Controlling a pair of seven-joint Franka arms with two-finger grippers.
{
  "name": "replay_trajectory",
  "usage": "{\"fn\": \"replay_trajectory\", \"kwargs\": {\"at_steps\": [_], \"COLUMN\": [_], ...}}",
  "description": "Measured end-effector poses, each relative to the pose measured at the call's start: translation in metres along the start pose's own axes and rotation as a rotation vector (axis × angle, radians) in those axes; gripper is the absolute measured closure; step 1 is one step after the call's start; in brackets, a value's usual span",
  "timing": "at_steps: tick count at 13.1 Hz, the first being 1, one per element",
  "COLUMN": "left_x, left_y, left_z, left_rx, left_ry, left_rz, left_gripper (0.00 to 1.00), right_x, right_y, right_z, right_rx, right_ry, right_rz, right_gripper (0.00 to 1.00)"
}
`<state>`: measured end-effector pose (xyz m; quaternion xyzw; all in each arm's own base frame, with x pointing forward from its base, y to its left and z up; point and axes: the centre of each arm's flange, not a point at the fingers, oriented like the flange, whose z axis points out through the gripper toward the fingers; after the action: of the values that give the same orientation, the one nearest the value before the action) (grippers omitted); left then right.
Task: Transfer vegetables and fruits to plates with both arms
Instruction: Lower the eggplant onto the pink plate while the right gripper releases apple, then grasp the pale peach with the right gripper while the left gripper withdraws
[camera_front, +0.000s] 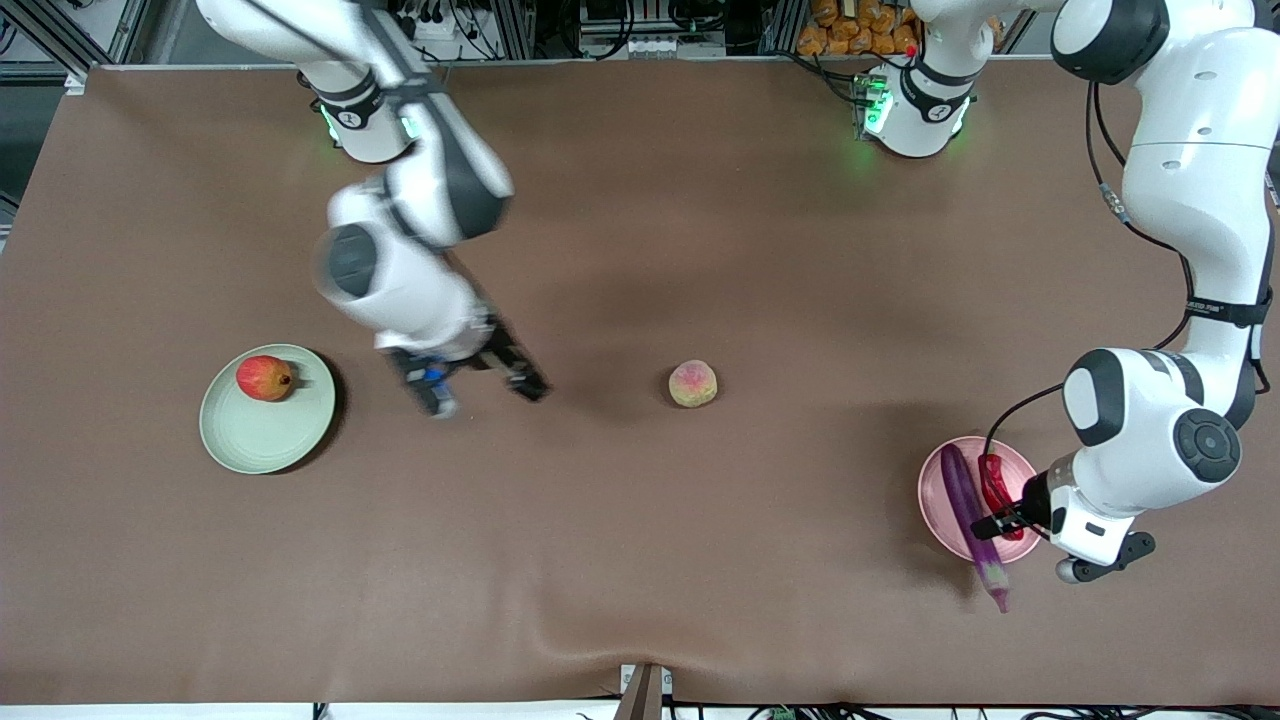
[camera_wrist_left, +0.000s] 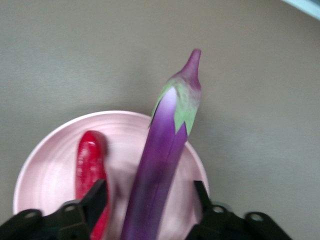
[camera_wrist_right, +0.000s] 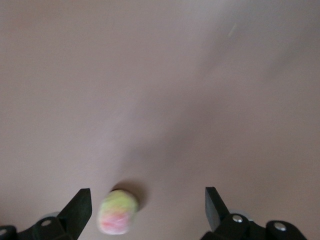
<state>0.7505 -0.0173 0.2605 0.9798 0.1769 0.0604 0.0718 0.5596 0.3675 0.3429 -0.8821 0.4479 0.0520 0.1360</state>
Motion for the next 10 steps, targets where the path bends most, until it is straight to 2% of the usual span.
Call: {"fn": "replay_trajectory", "kwargs": {"at_steps": [1, 2, 4, 5, 7, 10], "left_x": [-0.001, -0.001, 0.0, -0.002, -0.015, -0.048], "left_y": [0.006, 0.008, 0.011, 0.015, 0.027, 0.042], "left_z": [-0.007, -0.017, -0.058, -0.09, -0.167, -0.278], "left_rx": [0.003, 0.018, 0.062, 0.082, 0.112, 0.156], "left_ry": [-0.001, -0.007, -0.015, -0.02, -0.015, 0.009], "left_rz": [0.007, 0.017, 0.038, 0.049, 0.118, 0.216], "left_gripper": [0.04, 0.0, 0.0, 0.0, 0.0, 0.0], "right_x": [-0.029, -0.051, -0.082, -0.091, -0.103, -0.12], "right_y": [-0.008, -0.016, -0.039, -0.051, -0.062, -0.065], "right_z": [0.025, 0.045, 0.076, 0.089, 0.12, 0.166], "right_rx": [0.018, 0.024, 0.039, 0.048, 0.053, 0.047], "right_ry": [0.007, 0.008, 0.017, 0.039, 0.082, 0.104], "right_rz": [0.046, 0.086, 0.163, 0.191, 0.22, 0.225], "right_gripper": [0.0, 0.0, 0.0, 0.0, 0.0, 0.0]}}
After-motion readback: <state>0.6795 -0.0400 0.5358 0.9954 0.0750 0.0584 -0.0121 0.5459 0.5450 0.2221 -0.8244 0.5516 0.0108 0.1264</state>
